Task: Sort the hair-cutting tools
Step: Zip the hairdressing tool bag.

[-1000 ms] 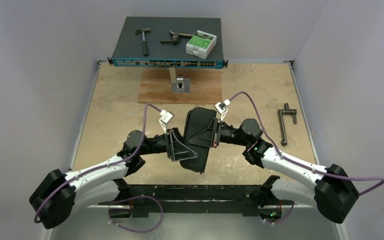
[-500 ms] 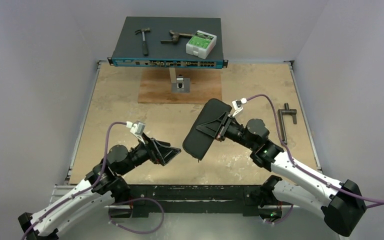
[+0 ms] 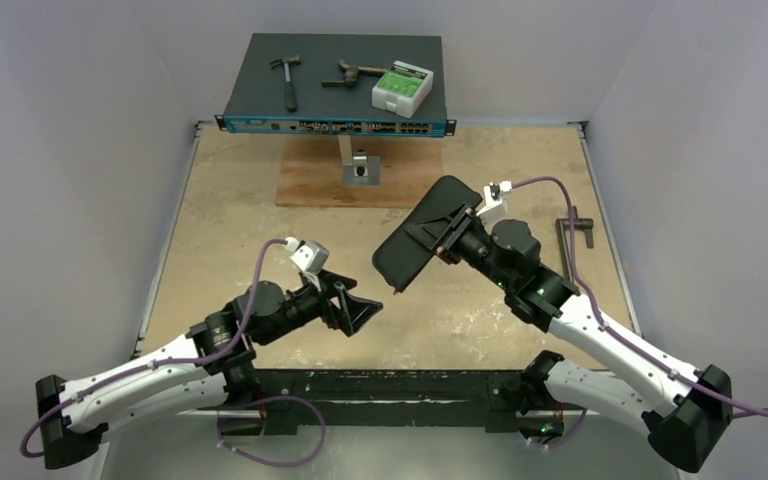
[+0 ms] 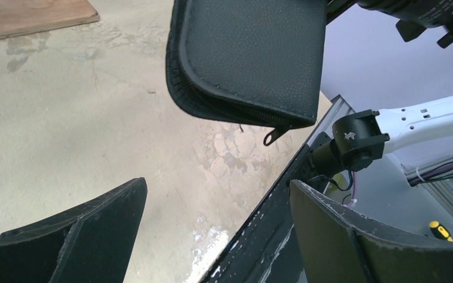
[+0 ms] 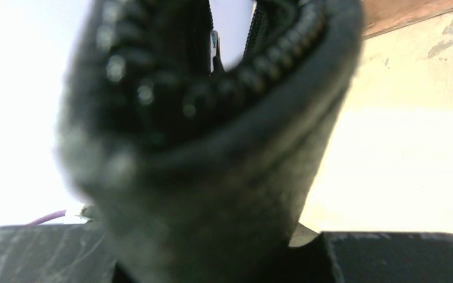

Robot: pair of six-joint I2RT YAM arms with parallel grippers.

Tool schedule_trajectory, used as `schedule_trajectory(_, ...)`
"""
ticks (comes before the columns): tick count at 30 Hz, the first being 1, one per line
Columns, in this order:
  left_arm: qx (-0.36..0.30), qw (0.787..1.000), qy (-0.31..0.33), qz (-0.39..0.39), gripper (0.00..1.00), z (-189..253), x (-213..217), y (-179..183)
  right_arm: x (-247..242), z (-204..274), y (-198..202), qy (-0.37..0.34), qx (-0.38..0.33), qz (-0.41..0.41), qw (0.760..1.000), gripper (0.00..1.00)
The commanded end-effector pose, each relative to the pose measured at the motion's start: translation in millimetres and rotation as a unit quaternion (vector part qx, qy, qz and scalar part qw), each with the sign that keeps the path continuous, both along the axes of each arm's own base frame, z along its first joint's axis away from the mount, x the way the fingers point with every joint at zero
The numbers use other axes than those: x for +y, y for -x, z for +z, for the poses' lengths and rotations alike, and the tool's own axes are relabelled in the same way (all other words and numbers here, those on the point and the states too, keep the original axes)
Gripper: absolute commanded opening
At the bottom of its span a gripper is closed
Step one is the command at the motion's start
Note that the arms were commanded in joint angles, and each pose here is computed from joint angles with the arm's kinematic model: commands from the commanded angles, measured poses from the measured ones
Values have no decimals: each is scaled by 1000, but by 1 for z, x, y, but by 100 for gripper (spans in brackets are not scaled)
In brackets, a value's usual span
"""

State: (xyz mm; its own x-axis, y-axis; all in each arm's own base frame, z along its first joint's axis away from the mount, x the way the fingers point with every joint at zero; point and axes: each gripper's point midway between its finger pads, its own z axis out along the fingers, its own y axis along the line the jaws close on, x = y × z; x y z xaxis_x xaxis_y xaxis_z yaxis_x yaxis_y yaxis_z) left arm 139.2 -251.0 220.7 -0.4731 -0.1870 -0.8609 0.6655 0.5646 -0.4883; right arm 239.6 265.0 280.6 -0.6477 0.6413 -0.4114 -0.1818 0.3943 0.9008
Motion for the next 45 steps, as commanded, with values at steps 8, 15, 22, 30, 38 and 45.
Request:
schedule_trajectory(8, -109, 993, -8, -35, 82, 55, -44, -2, -8, 43, -10, -1, -46, -29, 999, 0)
schedule_trajectory(15, -126, 991, -42, -30, 76, 56, -56, -4, -10, 46, -8, -6, -47, -28, 998, 0)
schedule_trajectory(22, -112, 991, -69, -13, 58, 47, -56, -11, -10, 49, -6, -15, -47, -28, 998, 0)
schedule_trajectory(30, -101, 992, -75, -13, 46, 43, -59, -11, -9, 50, -7, -16, -47, -28, 998, 0)
schedule_trajectory(38, -73, 992, -104, -21, 46, 24, -63, -9, -9, 50, -8, -17, -47, -29, 998, 0)
schedule_trajectory(45, -67, 992, -105, -10, 46, 21, -64, -13, -7, 51, -7, -19, -47, -24, 998, 0)
